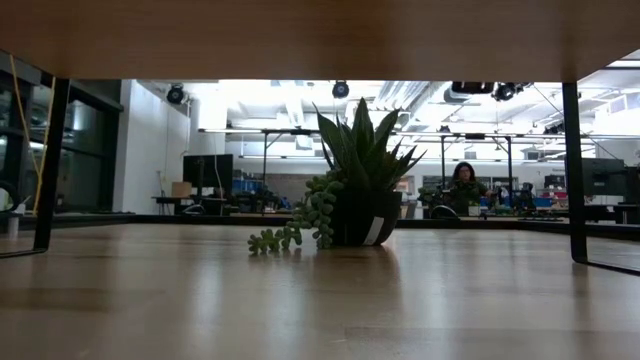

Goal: Pick and place slides into the shelf
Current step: Put the pink slide on the shelf

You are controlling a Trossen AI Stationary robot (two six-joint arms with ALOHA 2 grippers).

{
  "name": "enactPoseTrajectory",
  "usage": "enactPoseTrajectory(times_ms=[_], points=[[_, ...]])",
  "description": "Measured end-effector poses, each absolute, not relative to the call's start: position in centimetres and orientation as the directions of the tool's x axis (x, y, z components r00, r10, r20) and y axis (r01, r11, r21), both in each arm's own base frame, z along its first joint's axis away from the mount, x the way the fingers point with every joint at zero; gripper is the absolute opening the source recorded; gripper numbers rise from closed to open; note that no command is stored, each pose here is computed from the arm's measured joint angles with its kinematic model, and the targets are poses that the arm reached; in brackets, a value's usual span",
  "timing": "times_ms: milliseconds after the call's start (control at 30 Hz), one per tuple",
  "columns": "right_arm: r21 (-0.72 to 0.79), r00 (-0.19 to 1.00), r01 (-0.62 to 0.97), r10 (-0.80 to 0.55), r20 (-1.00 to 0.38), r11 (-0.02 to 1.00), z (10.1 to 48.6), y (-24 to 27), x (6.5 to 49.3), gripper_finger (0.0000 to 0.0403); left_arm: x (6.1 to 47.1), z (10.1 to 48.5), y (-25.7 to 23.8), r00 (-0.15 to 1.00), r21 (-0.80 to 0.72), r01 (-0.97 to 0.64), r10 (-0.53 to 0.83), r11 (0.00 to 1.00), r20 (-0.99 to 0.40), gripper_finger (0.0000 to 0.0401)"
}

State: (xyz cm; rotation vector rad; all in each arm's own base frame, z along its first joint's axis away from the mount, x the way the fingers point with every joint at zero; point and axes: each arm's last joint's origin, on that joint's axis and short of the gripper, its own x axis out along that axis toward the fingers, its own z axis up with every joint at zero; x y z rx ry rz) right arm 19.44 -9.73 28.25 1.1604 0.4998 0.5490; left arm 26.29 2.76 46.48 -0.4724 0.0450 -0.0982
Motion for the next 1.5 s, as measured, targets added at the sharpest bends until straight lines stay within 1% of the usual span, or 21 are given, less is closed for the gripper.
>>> enactPoseTrajectory(times_ms=[167, 933, 1000, 1500], points=[[0.946, 0.740, -0.142, 0.666, -0.095, 0.293, 27.9, -8.8, 20.3, 0.0041, 26.3, 46.5, 2.8, 0.995, -0.455, 0.077, -0.097, 0.887, -0.022, 0.0060], [0.929, 0.674, -0.085, 0.708, -0.213, 0.360, 27.0, -2.5, 22.2, 0.0041, 26.3, 46.4, 2.8, 0.995, -0.436, 0.075, -0.094, 0.897, -0.024, 0.0060], [0.929, 0.670, -0.087, 0.711, -0.213, 0.360, 27.0, -2.4, 22.3, 0.0041, 26.3, 46.4, 2.8, 0.995, -0.436, 0.073, -0.094, 0.897, -0.027, 0.0060], [0.897, 0.753, -0.089, 0.619, -0.224, 0.433, 27.3, -4.1, 21.8, 0.0041, 26.3, 46.4, 2.8, 0.995, -0.437, 0.076, -0.098, 0.896, -0.027, 0.0060]])
